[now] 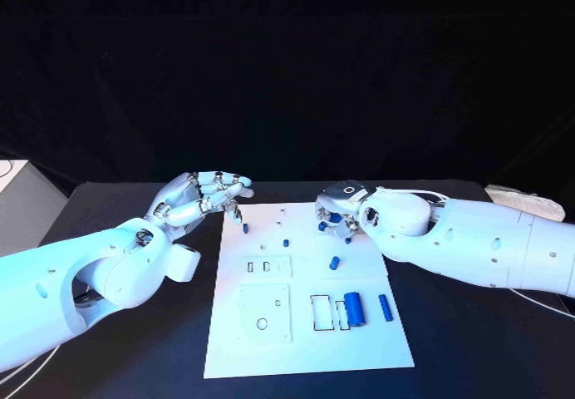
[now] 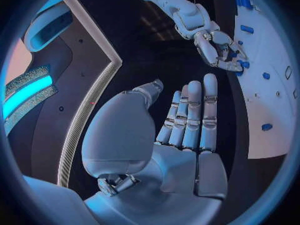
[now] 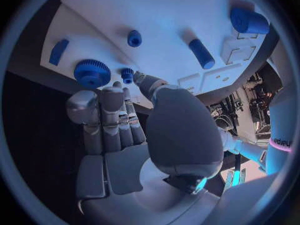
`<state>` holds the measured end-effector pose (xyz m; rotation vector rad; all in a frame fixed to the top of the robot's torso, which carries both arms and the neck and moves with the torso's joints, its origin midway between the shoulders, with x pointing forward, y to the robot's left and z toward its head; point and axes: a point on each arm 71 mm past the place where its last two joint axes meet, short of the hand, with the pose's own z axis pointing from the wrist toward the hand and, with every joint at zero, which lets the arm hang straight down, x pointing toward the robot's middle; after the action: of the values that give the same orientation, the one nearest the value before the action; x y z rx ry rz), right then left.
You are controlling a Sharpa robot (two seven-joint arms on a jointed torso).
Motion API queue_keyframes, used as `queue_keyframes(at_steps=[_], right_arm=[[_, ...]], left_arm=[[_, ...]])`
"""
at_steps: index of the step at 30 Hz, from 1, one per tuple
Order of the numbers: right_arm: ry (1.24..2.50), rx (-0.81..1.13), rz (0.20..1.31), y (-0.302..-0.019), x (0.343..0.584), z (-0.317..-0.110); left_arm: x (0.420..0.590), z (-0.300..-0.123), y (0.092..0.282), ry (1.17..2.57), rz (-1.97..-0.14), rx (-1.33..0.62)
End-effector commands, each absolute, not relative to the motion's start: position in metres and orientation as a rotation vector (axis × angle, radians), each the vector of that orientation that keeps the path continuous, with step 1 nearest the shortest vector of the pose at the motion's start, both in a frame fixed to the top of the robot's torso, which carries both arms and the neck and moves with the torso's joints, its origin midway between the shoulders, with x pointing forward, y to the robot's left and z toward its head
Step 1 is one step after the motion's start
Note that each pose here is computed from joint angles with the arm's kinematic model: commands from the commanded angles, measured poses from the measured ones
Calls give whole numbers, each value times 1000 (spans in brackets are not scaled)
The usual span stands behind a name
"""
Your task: Assemble the parts on the task board
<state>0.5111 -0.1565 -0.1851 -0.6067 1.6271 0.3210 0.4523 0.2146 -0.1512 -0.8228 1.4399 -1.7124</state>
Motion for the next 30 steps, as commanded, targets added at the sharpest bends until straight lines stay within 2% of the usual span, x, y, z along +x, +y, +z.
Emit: queue_keyframes(at_steps=[1,19,30], right_arm=[[1617,-615,314,-155,511,-186],[1615,-609,316,-153,512,-188],[1559,-575,337,-153,511,-184]], left_arm=[[452,-149,212,1438,-1722,-808],[454,-148,213,1435,-1715,-810],[455,-149,214,1436,-1708,-813]])
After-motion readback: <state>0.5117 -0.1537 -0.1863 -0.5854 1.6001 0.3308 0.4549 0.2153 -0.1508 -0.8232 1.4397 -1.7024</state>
